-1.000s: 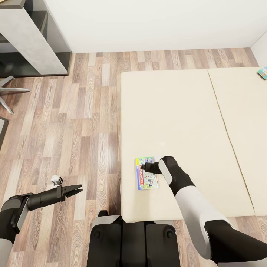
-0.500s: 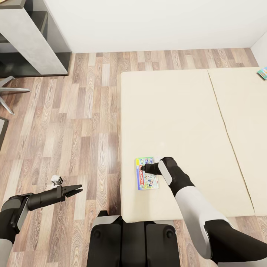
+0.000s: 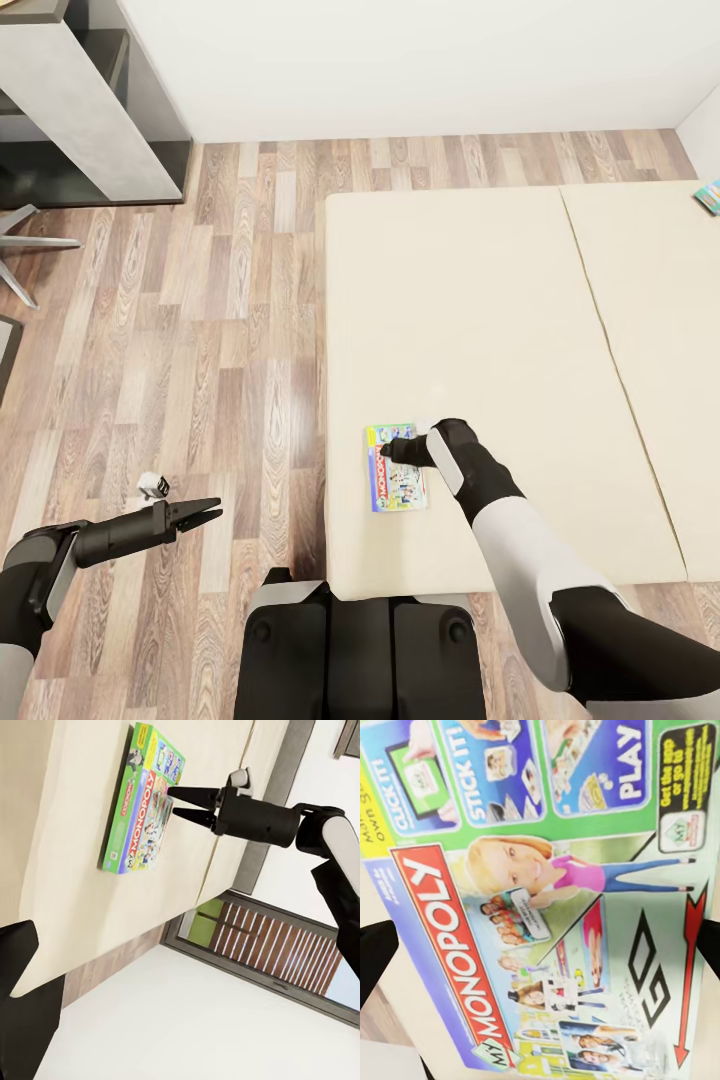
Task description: Put all the toys in the child's room - the three board games (two on the bed and one on the table), the two jigsaw puzzles on the table, and the tennis ball on the table - inside the toy box on the table in the child's room.
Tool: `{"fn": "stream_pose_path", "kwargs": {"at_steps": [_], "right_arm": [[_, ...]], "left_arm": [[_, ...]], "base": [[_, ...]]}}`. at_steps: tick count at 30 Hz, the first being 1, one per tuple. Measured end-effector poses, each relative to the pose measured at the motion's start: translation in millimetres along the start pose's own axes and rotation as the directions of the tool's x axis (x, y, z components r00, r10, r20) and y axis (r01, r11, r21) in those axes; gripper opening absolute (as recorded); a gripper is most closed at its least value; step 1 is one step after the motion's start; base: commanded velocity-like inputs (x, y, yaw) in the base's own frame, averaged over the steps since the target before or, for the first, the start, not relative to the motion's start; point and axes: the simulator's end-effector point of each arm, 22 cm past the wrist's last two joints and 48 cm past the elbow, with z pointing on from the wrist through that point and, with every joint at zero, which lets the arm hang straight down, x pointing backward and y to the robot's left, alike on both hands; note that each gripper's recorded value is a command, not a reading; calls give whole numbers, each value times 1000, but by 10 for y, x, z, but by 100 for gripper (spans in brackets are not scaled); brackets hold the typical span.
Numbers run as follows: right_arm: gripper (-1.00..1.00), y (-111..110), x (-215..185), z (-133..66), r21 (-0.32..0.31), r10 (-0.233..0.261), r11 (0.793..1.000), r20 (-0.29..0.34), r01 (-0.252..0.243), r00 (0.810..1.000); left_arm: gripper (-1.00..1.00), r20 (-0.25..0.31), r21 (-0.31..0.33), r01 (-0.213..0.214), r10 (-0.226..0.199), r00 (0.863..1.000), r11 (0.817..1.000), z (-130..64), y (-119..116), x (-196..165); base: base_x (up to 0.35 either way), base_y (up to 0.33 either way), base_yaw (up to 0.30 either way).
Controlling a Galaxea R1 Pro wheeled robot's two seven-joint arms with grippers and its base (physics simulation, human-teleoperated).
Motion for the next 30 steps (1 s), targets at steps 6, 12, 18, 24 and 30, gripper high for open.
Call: {"fn": "stream_pose_path", "kwargs": {"at_steps": [6,12,18,24,30], "right_arm": [[100,6,-30,-16,0,-2,1000,4,2,1000],[100,6,-3,-25,1,-5,1000,-13,5,1000],[100,6,14,-30,1,-7,1000,-24,7,1000],[100,7,12,-34,2,-7,1000,-27,7,1000],[100,22,-73,-66,1,-11,1000,-17,11,1000]], "left_arm": [[100,0,0,0,0,1000,1000,0,0,0],[100,0,0,0,0,1000,1000,0,1,0],[100,0,-1,0,0,1000,1000,0,2,0],[100,0,-1,0,0,1000,1000,0,1,0],[100,0,0,0,0,1000,1000,0,0,0]], "base": [[0,0,0],[0,0,0],[0,0,0],[0,0,0],[0,0,0]]}}
